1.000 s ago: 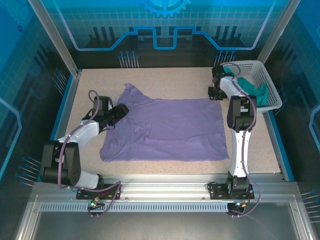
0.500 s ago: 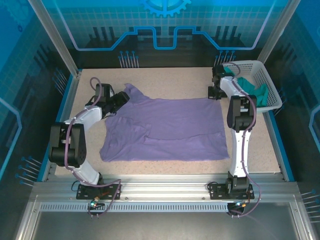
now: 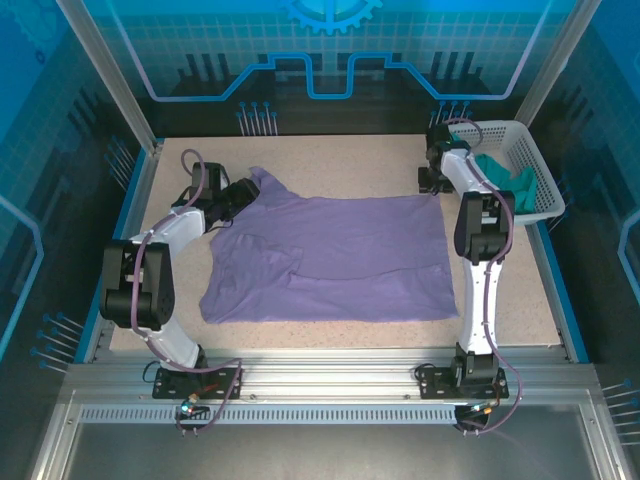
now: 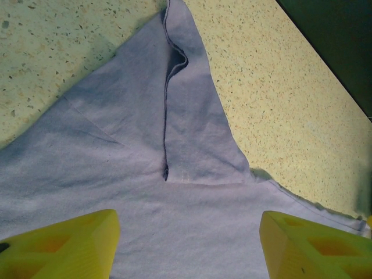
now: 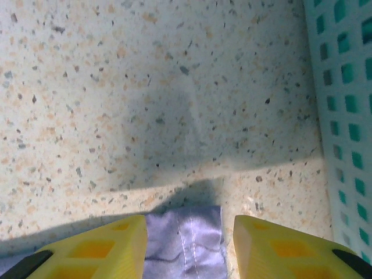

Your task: Fold the inside-out t-shirt

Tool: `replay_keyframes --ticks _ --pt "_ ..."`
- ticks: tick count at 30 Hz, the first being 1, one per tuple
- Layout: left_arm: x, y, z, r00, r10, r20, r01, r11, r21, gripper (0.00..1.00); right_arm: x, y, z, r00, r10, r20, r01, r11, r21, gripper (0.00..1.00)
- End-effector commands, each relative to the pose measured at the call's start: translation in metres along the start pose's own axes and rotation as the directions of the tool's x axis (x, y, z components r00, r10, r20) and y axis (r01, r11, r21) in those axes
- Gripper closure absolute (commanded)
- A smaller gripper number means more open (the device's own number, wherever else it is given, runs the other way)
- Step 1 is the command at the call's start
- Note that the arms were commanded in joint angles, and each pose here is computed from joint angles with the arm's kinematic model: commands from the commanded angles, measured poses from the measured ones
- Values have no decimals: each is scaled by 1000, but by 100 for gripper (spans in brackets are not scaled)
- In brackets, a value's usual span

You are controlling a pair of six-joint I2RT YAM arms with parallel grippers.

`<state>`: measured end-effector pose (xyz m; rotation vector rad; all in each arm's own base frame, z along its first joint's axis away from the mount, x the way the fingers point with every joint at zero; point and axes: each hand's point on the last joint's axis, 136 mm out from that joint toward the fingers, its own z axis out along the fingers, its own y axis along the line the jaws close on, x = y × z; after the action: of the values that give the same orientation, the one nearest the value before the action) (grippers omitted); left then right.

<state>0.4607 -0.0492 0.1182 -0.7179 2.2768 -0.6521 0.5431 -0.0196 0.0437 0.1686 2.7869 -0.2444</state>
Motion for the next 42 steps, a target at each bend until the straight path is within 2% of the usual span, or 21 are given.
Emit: replay_keyframes --ticks 1,6,9,15,20,30,36,42 --pt "-2 3 2 1000 27 -1 -27 1000 -14 34 14 -2 16 997 -3 -74 5 1000 29 55" --pt "-5 2 0 999 31 7 -31 999 -11 34 24 3 26 993 1 -118 -1 1000 1 55" --pt "-7 1 1 999 30 12 -30 1000 -7 34 30 10 32 990 0 -138 -3 1000 -24 60" --pt "-20 0 9 999 44 32 -43 999 -27 34 23 11 29 993 3 -117 -7 999 -35 86" --pt "-39 12 40 998 69 2 -68 990 -125 34 16 11 21 997 0 -83 -3 999 -40 100" --pt "-69 27 111 982 133 -131 -160 962 -223 36 11 14 13 999 -21 -48 19 999 -45 100" --pt "-80 20 141 967 158 -202 -198 960 -200 39 9 16 11 999 -27 -41 24 998 -60 100" --pt "-84 26 156 961 110 -254 -163 967 -195 43 8 20 9 999 -30 -34 28 997 -69 100"
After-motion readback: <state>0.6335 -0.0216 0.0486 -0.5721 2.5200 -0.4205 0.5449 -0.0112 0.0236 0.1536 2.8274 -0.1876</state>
